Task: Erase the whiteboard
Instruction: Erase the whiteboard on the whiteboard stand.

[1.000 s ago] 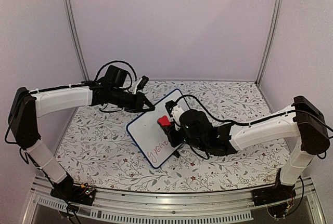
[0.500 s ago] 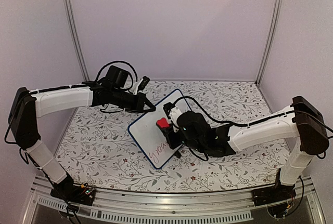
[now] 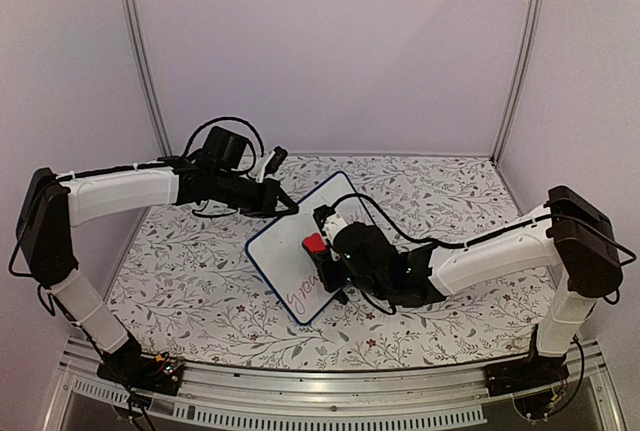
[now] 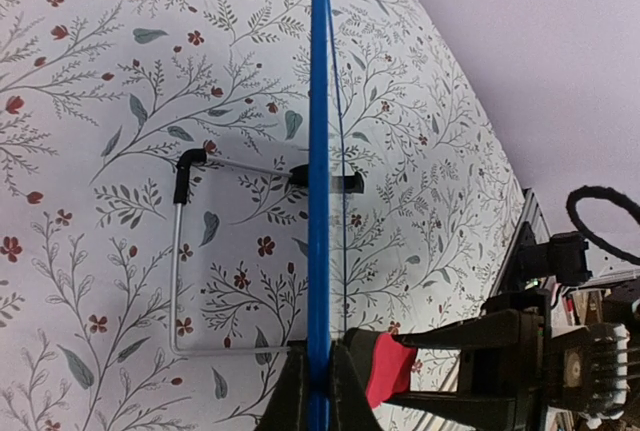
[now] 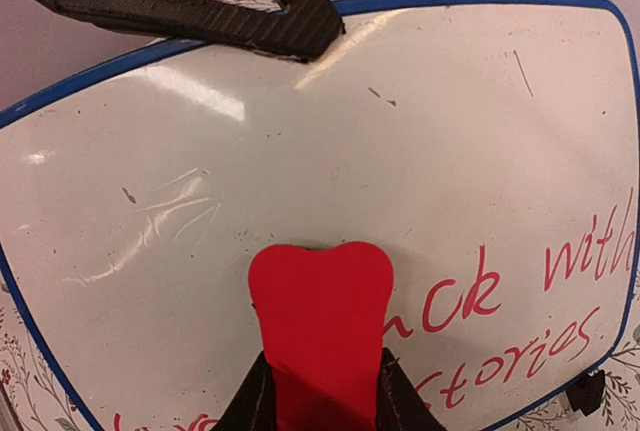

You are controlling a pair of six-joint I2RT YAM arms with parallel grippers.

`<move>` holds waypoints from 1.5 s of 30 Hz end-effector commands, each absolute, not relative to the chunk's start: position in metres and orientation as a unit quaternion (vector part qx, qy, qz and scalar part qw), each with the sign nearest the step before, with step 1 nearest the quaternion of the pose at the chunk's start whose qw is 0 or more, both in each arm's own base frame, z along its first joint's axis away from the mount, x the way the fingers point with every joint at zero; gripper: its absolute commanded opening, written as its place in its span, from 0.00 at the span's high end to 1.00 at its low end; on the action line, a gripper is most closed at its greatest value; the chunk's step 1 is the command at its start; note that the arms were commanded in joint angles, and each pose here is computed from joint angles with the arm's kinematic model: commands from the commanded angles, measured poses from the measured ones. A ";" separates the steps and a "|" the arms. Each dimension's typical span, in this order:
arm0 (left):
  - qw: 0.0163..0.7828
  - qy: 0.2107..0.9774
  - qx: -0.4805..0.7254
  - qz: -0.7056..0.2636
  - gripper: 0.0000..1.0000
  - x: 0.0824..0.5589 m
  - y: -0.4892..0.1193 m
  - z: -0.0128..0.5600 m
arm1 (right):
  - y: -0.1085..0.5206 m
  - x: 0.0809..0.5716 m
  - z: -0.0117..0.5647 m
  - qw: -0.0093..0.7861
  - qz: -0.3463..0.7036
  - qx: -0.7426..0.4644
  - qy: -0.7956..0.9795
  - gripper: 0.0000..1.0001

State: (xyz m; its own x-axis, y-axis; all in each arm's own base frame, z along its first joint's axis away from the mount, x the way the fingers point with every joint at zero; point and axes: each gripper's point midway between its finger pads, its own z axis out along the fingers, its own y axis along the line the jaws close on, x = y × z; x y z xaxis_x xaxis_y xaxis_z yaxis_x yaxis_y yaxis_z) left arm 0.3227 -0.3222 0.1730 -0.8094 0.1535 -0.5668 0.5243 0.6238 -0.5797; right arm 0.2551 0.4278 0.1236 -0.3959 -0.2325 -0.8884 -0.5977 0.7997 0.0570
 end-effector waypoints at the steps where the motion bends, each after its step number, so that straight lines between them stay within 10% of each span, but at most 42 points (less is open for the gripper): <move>1: 0.245 0.856 0.216 -0.402 1.00 0.313 -0.331 0.185 | 0.420 0.250 0.093 0.461 0.164 -0.263 0.832 0.77; 45: 0.244 0.855 0.219 -0.402 1.00 0.312 -0.332 0.182 | 0.401 0.267 0.114 0.481 0.186 -0.221 0.827 0.79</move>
State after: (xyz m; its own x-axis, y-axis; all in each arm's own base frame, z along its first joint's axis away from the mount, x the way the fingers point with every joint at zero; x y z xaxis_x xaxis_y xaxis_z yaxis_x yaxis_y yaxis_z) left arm 0.3235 -0.3218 0.1726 -0.8042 0.1566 -0.5733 0.5297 0.6264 -0.5719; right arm 0.2463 0.4009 0.0921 -0.4607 -0.2252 -0.8585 -0.5707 0.8160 0.0922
